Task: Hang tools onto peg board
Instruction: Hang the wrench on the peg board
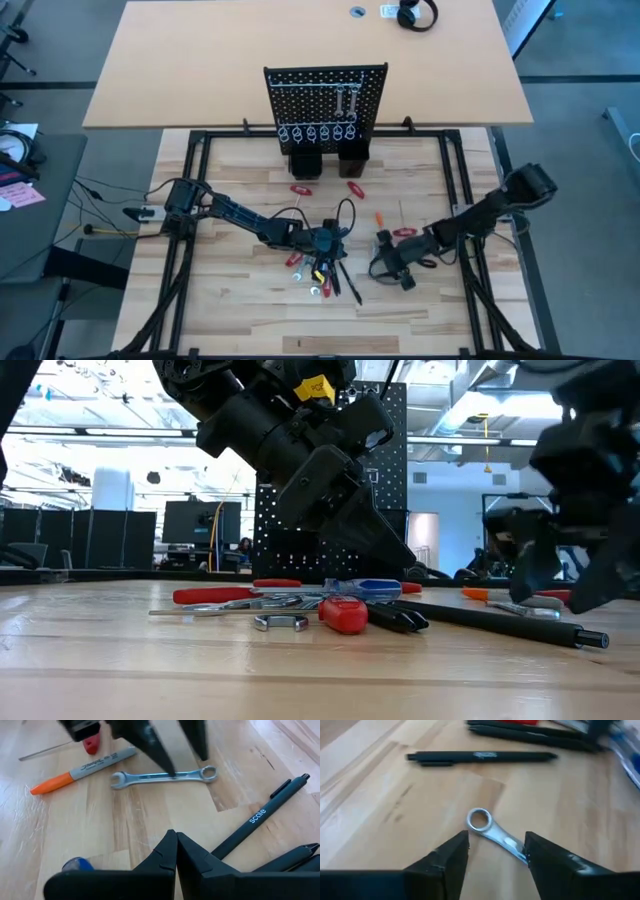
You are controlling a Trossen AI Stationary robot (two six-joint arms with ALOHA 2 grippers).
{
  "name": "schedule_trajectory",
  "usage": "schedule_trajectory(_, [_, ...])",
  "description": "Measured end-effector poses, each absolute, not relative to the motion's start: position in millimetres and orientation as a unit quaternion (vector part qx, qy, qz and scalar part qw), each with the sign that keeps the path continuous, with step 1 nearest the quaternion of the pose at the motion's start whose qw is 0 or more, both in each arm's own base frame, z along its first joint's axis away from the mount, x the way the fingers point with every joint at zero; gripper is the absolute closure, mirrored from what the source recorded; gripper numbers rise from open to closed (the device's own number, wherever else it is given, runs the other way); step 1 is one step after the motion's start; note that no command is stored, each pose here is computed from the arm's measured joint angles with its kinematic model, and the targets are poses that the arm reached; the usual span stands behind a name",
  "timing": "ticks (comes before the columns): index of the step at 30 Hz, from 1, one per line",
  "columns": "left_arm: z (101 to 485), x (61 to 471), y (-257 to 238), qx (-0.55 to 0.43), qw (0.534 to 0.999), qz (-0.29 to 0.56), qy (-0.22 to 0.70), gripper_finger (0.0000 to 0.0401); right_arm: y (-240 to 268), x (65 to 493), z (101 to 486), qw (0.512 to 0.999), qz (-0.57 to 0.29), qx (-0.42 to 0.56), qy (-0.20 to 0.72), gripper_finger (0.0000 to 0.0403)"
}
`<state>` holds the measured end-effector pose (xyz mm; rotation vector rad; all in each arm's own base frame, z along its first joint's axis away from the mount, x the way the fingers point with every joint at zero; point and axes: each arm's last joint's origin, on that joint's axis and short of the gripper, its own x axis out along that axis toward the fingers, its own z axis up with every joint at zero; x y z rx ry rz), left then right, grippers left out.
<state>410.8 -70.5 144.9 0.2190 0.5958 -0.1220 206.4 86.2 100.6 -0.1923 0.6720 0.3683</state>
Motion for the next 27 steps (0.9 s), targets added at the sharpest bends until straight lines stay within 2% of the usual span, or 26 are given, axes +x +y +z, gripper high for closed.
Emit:
schedule_trajectory(8, [145,411,-70,0.107,0.948,-0.06,0.293,0.0401,90,226,112,0.906,0.202,-0.159,0.336,0.0199])
schedule_trajectory(15, [144,410,-70,0.108,0.946,-0.061,0.299,0.0401,94,232,92,0.882,0.269,-0.141,0.359,0.022])
schedule_trajectory(20, [144,410,-70,0.106,0.947,-0.061,0.298,0.0401,93,236,79,0.88,0.271,-0.134,0.367,0.0252])
schedule_trajectory(27, [144,410,-70,0.106,0.947,-0.061,0.298,0.0401,90,240,70,0.881,0.273,-0.119,0.366,0.0321])
